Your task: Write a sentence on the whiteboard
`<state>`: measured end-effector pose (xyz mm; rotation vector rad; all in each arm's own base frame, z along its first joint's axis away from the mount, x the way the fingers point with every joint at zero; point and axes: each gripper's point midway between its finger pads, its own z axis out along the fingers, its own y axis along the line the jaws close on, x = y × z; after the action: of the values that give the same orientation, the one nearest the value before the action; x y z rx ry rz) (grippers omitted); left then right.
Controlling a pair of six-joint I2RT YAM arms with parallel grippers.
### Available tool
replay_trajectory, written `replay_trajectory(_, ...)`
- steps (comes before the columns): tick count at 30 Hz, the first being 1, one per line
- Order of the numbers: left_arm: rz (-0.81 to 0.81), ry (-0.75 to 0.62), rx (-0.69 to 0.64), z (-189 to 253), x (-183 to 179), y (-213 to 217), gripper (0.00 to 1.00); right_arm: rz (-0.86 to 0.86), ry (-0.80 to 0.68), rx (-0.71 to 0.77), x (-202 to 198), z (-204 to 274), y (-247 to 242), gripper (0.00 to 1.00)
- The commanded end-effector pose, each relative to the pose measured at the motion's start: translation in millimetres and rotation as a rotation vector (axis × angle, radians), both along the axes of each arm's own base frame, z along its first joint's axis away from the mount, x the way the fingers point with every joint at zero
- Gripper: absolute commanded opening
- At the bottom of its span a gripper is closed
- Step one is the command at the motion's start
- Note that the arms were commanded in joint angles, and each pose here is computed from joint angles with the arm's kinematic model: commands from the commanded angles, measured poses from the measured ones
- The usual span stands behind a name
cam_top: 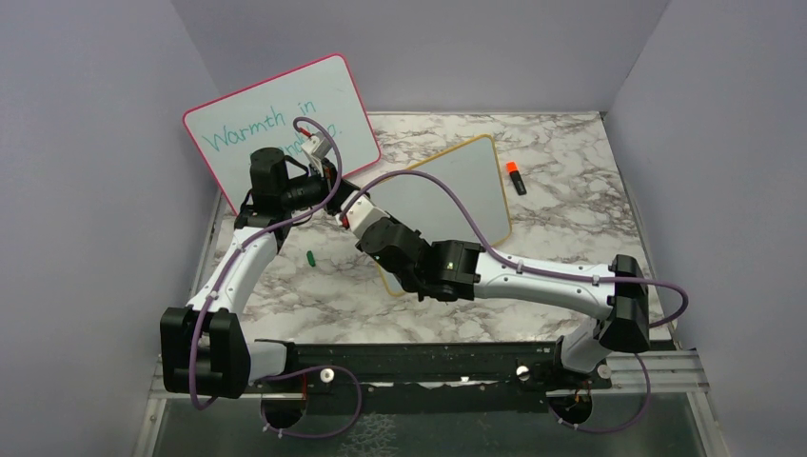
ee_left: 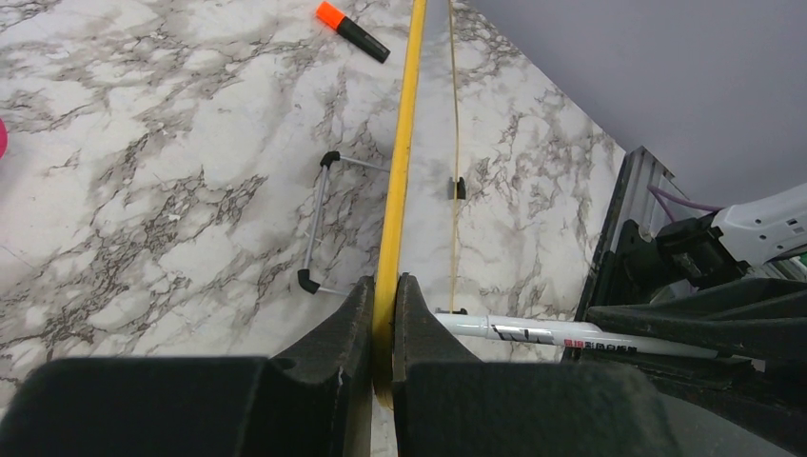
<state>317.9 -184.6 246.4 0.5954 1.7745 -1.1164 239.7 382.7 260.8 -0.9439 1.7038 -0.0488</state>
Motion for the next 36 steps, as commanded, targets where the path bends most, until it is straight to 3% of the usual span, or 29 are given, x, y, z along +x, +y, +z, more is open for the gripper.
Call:
replay_trajectory(1,0.005,0.011,0.043,-13.1,0.8,-1.3,0.00,-0.028,0.004,-0.033,4.5,-12.9,-2.2,0.00)
replay_trajectory(36,0.008,0.018,0.050,-16.2,2.5,-0.6,0.00,-0.079,0.081,-0.099,-6.8,-43.7,-34.2,0.00)
